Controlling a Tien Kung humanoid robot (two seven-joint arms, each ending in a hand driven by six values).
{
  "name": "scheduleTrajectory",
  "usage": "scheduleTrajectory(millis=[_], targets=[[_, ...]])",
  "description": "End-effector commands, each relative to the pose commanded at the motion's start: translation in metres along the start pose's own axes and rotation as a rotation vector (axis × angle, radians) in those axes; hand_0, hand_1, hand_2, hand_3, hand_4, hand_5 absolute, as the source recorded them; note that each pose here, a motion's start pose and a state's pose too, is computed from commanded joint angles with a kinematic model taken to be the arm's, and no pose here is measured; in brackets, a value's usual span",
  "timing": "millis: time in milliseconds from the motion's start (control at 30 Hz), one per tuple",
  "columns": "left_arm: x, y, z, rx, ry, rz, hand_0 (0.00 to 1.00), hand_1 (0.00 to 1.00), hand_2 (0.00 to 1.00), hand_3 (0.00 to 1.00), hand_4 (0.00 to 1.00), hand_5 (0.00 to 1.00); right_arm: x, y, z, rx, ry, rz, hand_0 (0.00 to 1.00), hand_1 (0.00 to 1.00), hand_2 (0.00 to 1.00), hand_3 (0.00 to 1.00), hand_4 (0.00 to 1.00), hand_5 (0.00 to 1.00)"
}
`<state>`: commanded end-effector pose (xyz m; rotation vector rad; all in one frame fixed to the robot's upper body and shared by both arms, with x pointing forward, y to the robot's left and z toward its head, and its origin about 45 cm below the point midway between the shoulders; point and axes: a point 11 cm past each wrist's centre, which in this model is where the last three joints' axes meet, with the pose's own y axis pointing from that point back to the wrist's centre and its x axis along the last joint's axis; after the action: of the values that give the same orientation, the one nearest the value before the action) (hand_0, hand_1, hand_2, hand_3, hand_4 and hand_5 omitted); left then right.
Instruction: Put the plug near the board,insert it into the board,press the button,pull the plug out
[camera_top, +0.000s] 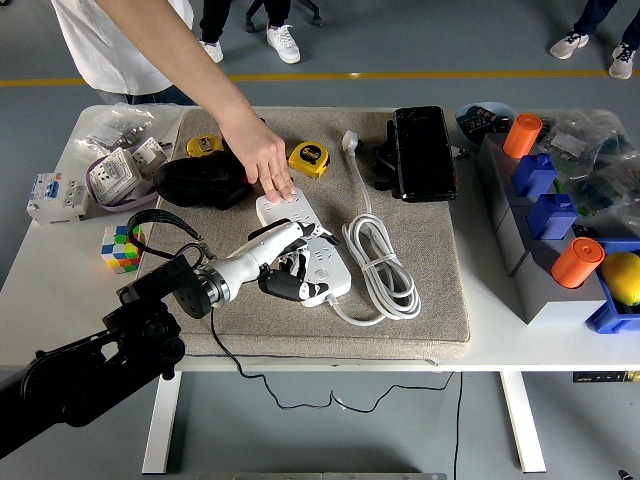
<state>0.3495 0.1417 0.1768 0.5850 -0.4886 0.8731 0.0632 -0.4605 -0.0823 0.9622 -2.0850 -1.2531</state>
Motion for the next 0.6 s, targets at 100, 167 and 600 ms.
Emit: scheduleTrajectory(millis=[100, 167, 600], targets=[[0.005, -0.001, 0.001, -0.031, -0.002, 0.052, 0.195, 0.33, 0.485, 0.627, 0.766, 0.151, 0.0, 0.0, 0.0, 0.0, 0.001, 0.001, 0.595, 0.645, 0.597, 0.498, 0.775, 0.497], [0.009, -0.001, 0.0, -0.037, -0.01, 0.091, 0.357, 0.547, 0.565, 0.613, 0.928, 0.254, 0.001, 0.0, 0.0, 0.0, 0.001, 0.001, 0.594, 0.646, 0.597, 0.499, 0.775, 0.497], [0.025, -0.006, -0.021, 0.024, -0.12, 0.259, 0.674, 0.718, 0.722, 0.674, 0.995, 0.321, 0.0, 0.0, 0.001, -0.001, 0.003, -0.004, 0.594, 0.646, 0.598, 0.499, 0.777, 0.496]])
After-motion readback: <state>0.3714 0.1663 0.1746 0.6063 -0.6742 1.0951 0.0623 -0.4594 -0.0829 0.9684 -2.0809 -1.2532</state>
